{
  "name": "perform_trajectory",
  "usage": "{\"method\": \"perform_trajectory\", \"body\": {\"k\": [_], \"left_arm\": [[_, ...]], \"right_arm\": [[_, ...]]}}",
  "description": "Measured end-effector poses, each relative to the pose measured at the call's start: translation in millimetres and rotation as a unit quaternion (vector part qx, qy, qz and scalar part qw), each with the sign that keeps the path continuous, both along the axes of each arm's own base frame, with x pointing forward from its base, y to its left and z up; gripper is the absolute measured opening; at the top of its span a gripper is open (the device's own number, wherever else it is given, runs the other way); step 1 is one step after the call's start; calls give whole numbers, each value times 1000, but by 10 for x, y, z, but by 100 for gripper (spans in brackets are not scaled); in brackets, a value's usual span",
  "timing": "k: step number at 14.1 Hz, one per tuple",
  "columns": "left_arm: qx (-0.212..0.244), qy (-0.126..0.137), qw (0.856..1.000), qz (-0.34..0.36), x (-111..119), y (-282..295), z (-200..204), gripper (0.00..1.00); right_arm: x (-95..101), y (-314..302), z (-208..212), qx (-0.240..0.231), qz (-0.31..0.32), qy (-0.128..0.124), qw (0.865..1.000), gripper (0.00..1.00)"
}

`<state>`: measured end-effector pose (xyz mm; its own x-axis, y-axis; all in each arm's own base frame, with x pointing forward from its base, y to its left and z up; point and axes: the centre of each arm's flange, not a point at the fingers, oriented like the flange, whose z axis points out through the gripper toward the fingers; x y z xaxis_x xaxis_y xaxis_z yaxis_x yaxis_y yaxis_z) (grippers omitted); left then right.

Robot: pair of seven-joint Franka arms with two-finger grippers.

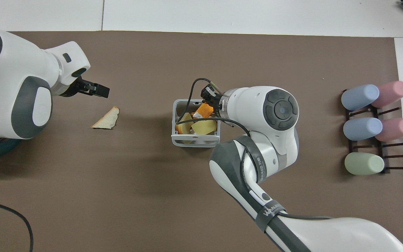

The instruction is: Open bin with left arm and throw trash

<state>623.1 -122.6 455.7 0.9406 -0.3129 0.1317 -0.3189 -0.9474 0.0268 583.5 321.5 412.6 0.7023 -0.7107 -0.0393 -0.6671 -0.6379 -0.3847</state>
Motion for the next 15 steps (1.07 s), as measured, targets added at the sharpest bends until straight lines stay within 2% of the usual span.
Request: {"method": "perform_trajectory", "body": {"k": [5, 8, 12, 15], "left_arm": [[18, -11, 995, -95, -147, 60, -549, 100], [23, -1, 993, -117, -248, 77, -965, 100], [29, 10, 989, -146, -293, 73, -1366, 100], [31, 19, 988, -151, -422, 71, -1623, 100]], "right_arm": [[-63, 48, -92, -11, 9, 24, 1000, 99], [78, -271, 7, -22, -9, 17, 1000, 100], [315, -836, 30, -90, -5, -17, 996, 100], [424, -1199, -11, -120, 2, -23, 992, 100]]}}
